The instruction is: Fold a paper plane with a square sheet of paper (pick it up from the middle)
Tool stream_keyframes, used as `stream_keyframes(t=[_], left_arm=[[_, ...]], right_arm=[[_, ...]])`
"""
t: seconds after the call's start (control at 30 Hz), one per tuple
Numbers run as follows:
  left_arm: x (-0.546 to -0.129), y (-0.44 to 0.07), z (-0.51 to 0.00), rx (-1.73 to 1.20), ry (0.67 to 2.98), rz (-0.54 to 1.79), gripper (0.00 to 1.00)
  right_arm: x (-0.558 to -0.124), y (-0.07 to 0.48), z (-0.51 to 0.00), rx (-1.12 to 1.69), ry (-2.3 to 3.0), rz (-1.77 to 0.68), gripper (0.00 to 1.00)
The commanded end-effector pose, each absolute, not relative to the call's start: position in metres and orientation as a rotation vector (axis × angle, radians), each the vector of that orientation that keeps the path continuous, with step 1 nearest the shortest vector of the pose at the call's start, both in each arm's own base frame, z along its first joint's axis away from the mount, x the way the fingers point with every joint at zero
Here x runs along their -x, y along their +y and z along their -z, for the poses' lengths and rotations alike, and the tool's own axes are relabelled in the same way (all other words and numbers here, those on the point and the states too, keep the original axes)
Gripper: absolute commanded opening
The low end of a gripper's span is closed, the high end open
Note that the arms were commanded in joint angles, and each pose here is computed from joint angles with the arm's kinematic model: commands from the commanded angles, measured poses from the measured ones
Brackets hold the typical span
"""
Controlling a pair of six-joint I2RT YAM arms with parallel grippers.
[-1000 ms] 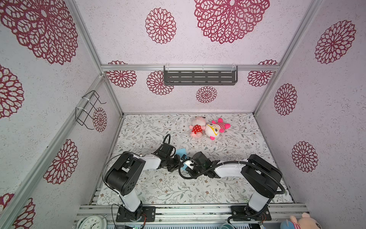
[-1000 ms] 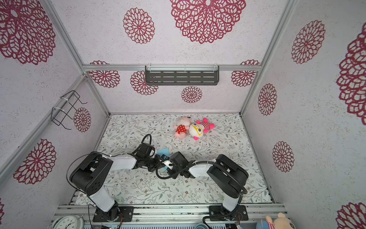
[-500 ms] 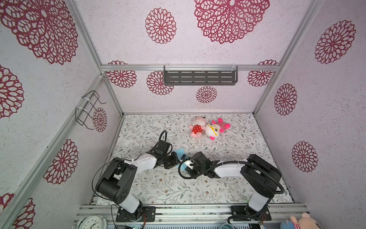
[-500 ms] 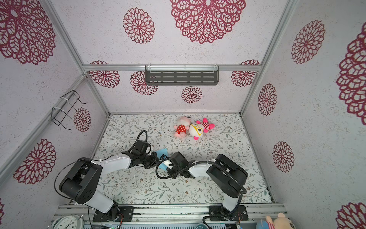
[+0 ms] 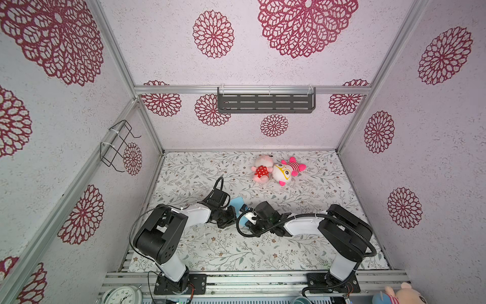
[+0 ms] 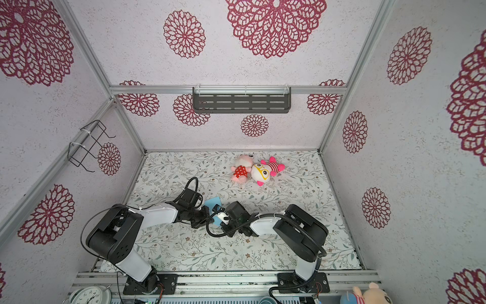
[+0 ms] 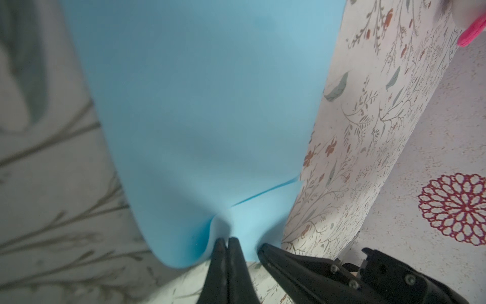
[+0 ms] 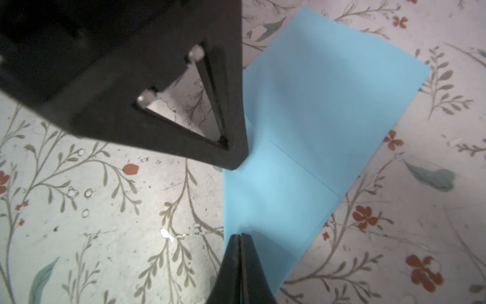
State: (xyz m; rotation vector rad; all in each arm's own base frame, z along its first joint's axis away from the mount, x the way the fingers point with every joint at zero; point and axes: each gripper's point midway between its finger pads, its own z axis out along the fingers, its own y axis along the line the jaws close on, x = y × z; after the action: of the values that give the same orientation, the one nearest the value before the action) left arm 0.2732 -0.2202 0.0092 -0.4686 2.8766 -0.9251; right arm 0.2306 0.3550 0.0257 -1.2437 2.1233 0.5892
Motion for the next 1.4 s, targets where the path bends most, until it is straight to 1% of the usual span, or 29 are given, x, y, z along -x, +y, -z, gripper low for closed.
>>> stream_keyframes(t=[0.0, 0.2, 0.4, 0.47, 0.57, 0.87, 1.1, 1.37], left_arm=[[-0.268, -0.206, 0.006, 0.490, 2.931, 0.779, 0.02], [-0.259, -0.191, 0.019, 0.497, 2.992, 0.630, 0.00], [-0.253, -0.185, 0.026, 0.504, 3.024, 0.582, 0.00], [-0.252, -0.184, 0.027, 0.507, 3.028, 0.577, 0.00], [-0.252, -0.185, 0.029, 0.507, 3.032, 0.574, 0.00], [-0.251, -0.184, 0.031, 0.509, 3.045, 0.570, 0.00], [-0.249, -0.182, 0.032, 0.511, 3.053, 0.554, 0.00], [-0.246, -0.179, 0.034, 0.502, 3.068, 0.530, 0.00]], right_arm=[[-0.222, 0.346, -0.006, 1.266, 2.214, -0.561, 0.08], [-0.222, 0.345, -0.009, 1.252, 2.216, -0.576, 0.08], [-0.227, 0.362, -0.060, 1.181, 2.121, -0.766, 0.09], [-0.226, 0.368, -0.066, 1.184, 2.106, -0.814, 0.08], [-0.225, 0.374, -0.055, 1.187, 2.132, -0.841, 0.08], [-0.233, 0.366, -0.033, 1.160, 2.207, -0.750, 0.06], [-0.225, 0.347, -0.018, 1.182, 2.270, -0.678, 0.05], [-0.217, 0.323, -0.018, 1.159, 2.316, -0.659, 0.04]])
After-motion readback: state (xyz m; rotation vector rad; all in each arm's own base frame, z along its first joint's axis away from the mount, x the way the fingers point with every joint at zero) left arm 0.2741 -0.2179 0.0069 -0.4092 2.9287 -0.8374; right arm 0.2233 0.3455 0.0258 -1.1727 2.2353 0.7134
